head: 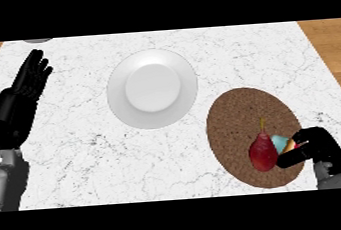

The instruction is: Pick the cupcake from the placemat and place it in the plate

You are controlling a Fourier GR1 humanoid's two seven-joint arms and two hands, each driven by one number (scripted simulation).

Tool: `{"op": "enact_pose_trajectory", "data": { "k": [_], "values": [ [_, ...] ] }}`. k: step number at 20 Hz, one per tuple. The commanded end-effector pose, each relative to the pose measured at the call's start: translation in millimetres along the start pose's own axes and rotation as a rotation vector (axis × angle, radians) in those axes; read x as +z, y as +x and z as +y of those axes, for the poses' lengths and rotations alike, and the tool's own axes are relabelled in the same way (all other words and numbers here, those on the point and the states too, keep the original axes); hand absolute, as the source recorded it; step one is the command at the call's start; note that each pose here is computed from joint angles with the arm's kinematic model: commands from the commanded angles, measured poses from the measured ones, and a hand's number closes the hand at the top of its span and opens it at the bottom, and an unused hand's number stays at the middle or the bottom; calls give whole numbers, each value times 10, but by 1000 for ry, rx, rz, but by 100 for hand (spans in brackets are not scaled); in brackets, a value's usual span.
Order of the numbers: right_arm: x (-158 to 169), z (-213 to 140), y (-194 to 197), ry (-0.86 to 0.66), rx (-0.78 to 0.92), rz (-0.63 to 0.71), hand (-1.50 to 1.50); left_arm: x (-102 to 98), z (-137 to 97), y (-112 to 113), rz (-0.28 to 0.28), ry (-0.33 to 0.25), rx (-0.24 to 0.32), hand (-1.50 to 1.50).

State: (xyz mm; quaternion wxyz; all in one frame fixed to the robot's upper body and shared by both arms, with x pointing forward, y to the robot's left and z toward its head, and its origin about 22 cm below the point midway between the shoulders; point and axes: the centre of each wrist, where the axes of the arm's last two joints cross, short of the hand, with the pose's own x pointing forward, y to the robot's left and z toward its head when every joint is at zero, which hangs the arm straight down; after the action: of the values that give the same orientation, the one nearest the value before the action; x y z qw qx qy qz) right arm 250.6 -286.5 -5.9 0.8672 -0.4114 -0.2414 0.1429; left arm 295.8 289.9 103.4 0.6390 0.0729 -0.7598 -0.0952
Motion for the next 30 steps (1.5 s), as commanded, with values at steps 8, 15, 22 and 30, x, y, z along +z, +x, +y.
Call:
{"op": "enact_pose_trajectory", "data": {
  "k": [8, 15, 22, 30],
  "values": [
    [769, 438, -68, -326, 59, -84, 150, 88, 44, -94, 48, 23, -19, 0],
    [1605, 385, 477, -509, -123, -386, 150, 82, 73, -55, 29, 14, -15, 0],
    [2335, 542, 847, -603, -199, -484, 150, 41, -25, -64, 8, -6, -7, 0],
    [2321, 380, 1355, -649, -214, -525, 150, -101, -199, 100, -35, -63, 3, 0]
  ]
}}
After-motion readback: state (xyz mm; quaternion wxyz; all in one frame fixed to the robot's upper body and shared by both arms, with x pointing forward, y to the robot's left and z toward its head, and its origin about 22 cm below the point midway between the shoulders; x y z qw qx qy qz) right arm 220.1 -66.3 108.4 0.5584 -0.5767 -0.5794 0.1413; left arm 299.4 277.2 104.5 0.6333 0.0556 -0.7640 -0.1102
